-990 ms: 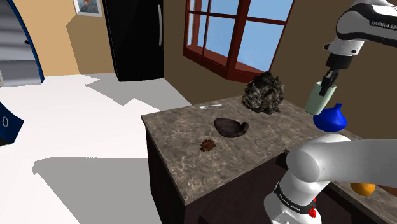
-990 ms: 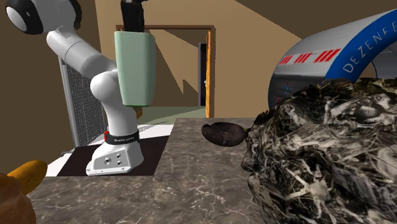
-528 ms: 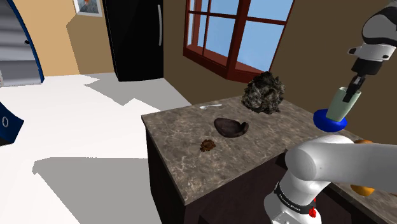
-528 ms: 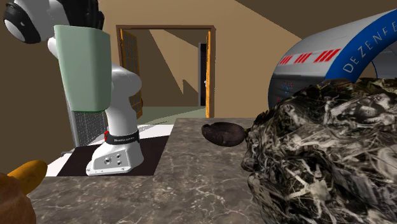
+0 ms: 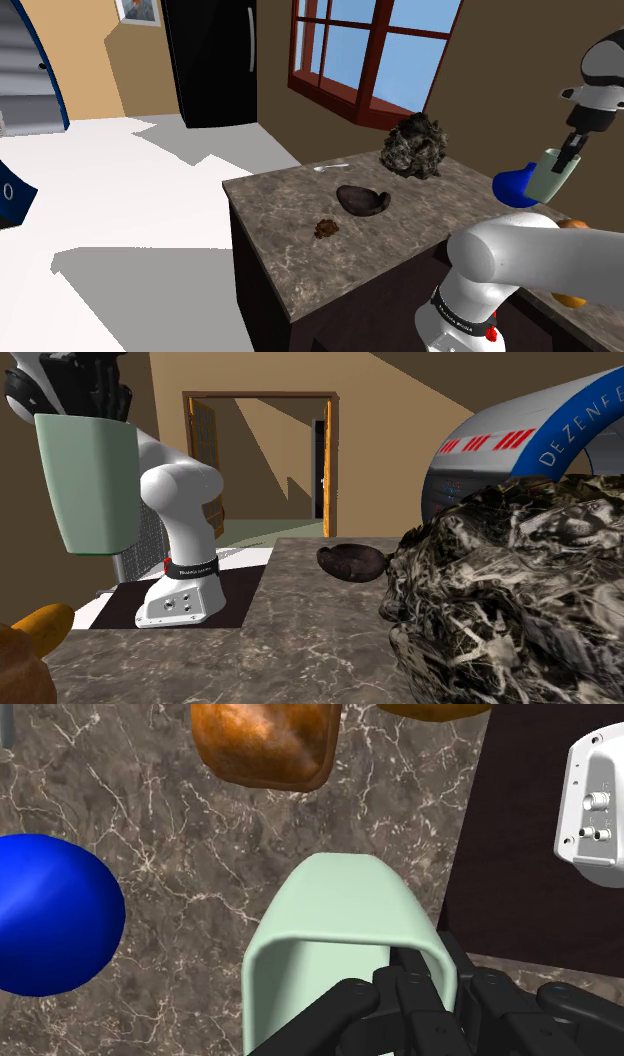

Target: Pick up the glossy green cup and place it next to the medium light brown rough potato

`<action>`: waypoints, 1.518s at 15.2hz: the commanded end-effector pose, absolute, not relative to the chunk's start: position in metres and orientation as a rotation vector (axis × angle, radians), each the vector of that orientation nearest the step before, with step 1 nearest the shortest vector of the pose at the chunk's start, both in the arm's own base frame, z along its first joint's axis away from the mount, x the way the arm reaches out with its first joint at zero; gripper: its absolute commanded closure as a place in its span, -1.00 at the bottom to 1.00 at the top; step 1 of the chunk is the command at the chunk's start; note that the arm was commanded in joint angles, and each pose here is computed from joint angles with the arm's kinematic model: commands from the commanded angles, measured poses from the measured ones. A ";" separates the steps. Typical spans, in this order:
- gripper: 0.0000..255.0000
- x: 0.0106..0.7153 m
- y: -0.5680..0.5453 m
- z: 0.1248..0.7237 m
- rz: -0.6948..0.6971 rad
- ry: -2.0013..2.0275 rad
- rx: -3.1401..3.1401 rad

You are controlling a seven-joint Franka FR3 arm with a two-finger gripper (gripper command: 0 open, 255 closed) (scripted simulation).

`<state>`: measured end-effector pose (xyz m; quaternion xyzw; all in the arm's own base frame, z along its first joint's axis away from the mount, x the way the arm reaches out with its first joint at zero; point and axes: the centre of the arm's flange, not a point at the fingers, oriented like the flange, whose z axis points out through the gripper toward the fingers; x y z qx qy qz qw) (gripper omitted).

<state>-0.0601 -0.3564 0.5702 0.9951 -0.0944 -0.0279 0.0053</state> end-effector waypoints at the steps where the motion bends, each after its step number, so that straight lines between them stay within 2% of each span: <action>1: 1.00 -0.061 -0.356 0.560 -0.087 -0.295 3.115; 23: 1.00 -0.061 -0.356 0.444 -0.087 -0.295 3.115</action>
